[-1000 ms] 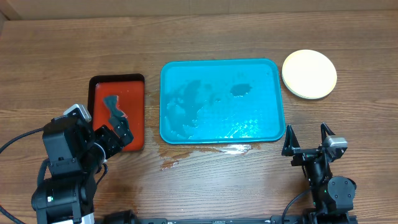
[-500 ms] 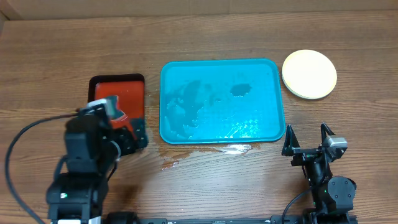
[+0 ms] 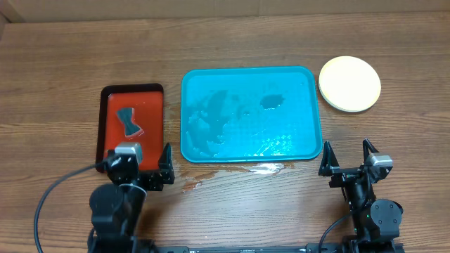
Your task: Clean dirty plates on tray and stack at the side
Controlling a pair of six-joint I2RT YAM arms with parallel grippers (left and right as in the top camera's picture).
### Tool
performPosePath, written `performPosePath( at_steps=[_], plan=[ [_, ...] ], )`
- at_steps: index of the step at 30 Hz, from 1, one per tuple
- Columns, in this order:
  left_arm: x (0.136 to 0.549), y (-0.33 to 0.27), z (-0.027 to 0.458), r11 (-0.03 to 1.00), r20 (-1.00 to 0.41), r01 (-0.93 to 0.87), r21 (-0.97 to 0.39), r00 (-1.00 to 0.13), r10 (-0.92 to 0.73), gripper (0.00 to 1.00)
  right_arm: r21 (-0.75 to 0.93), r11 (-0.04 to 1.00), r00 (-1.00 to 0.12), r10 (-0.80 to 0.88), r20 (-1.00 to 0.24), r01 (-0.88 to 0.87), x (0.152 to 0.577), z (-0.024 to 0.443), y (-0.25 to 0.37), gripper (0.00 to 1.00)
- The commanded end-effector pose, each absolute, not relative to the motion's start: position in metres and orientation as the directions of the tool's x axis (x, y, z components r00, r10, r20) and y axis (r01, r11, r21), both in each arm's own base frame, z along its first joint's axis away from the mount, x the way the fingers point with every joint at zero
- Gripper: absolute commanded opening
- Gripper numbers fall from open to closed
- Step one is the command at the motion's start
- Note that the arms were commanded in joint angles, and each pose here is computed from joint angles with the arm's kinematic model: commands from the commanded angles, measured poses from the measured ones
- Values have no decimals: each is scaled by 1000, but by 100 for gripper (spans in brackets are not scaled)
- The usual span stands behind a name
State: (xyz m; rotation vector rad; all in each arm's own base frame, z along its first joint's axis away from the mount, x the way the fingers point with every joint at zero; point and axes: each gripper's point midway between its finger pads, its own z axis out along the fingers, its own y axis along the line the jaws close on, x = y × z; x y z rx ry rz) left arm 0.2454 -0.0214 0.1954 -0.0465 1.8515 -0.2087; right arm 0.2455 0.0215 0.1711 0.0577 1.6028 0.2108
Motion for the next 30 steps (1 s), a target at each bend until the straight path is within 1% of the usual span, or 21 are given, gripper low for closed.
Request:
performPosePath(
  at_steps=[1,3,10,13,17,22,28,30],
  plan=[
    [243,-20,194,989,-975,99,-108,-205,-85,99,168,982,-38,165,-985,-82,246,170,19,100],
    [242,-19,196,991,-986,99,-85,-153,-69,99,168,982,-38,165,-985,-82,246,170,19,100],
    [242,-8,201,996,-997,47,-74,4,-74,100,168,982,-38,166,-985,-82,246,170,19,100],
    [243,-5,198,997,-997,34,-73,37,-74,99,168,982,-38,165,-985,-82,246,170,19,100],
    [246,-4,188,997,-996,28,-73,51,-75,100,168,982,-38,165,-985,-82,246,170,19,100],
    [247,1,182,997,-997,-6,-74,30,-74,100,168,982,-38,165,-985,-82,246,170,19,100],
    [246,12,157,995,-995,-77,-69,-68,-74,100,168,982,-38,166,-985,-82,246,170,19,100],
    [246,14,158,994,-995,-85,-68,-63,-74,100,168,982,-38,165,-985,-82,246,170,19,100]
  ],
)
